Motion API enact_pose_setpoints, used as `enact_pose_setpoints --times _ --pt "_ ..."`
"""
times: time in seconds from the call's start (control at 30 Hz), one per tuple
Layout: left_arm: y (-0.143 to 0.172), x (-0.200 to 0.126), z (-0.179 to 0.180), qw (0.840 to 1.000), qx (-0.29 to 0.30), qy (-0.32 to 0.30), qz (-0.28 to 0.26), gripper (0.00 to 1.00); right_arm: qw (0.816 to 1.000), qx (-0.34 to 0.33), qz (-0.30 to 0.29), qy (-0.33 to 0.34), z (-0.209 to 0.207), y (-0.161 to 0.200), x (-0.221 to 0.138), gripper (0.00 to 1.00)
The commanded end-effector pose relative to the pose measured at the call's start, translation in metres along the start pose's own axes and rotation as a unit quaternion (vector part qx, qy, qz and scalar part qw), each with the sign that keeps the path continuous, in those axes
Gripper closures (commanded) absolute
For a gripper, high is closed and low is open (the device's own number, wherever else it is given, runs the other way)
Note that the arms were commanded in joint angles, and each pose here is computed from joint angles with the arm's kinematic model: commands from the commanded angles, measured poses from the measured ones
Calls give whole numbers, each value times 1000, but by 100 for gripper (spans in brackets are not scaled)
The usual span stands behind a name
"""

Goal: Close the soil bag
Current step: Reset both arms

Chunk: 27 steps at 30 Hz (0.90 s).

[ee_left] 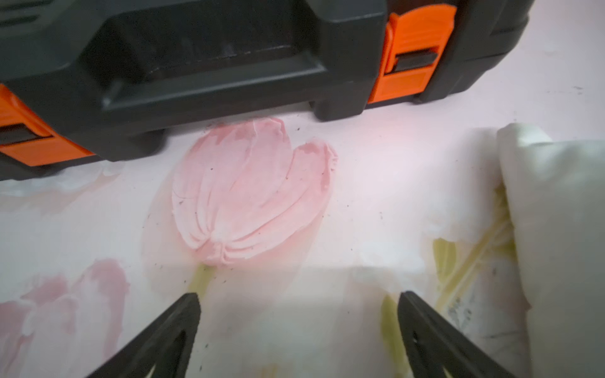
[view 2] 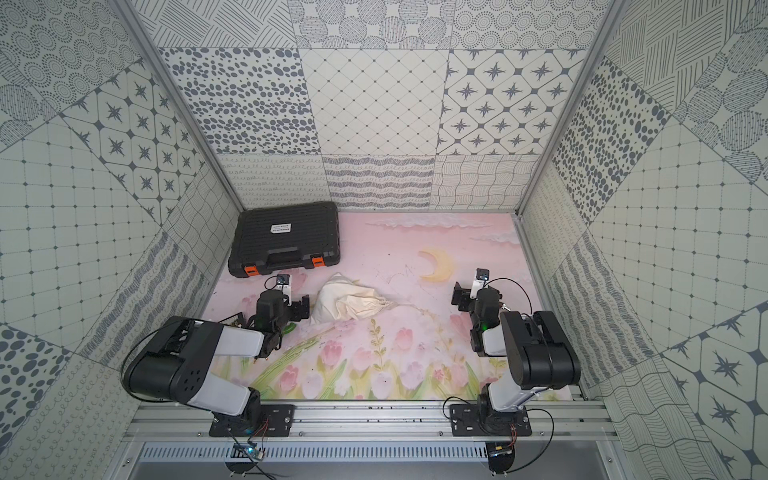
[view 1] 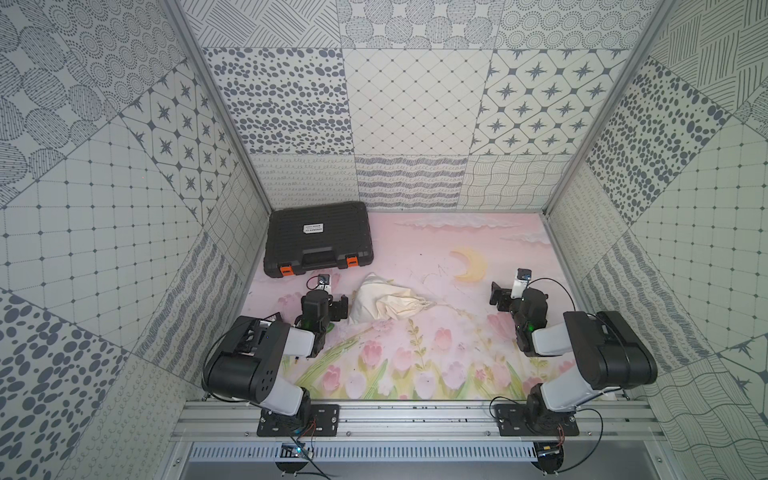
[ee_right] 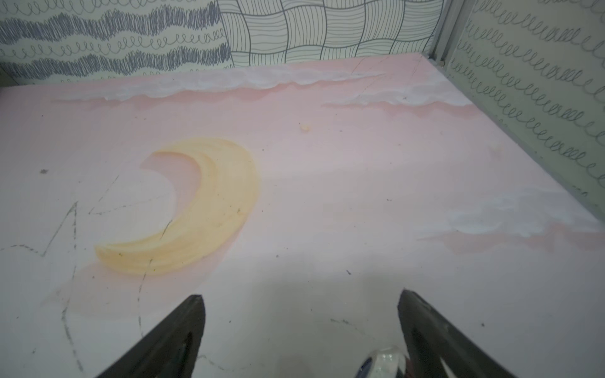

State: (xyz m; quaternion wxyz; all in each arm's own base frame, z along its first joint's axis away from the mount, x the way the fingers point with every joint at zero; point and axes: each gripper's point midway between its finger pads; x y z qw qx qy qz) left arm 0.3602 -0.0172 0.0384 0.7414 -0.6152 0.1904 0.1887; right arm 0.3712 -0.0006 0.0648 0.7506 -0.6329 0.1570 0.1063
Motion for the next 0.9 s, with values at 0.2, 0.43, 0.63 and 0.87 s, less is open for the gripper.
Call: enact_pose_setpoints --times 0.2,0.43,0.63,0.87 --pt "-56 10 0 991 -45 91 -82 1 999 -7 -47 -21 16 -51 16 3" --pt "-56 9 0 992 -44 90 -83 1 999 -10 -47 -26 18 -51 16 3" --pt "-56 9 0 991 -44 89 -84 1 998 -20 -41 -39 24 -49 17 3" --pt "-56 9 0 991 -44 89 -84 1 998 -20 -41 -41 25 -49 17 3"
Point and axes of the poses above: each gripper's point midway between its finger pads, its own x axis out along the fingers, its own z axis along the line the jaws close on, y = z × x, and after that the axes turned 7 degrees about x, right-handed
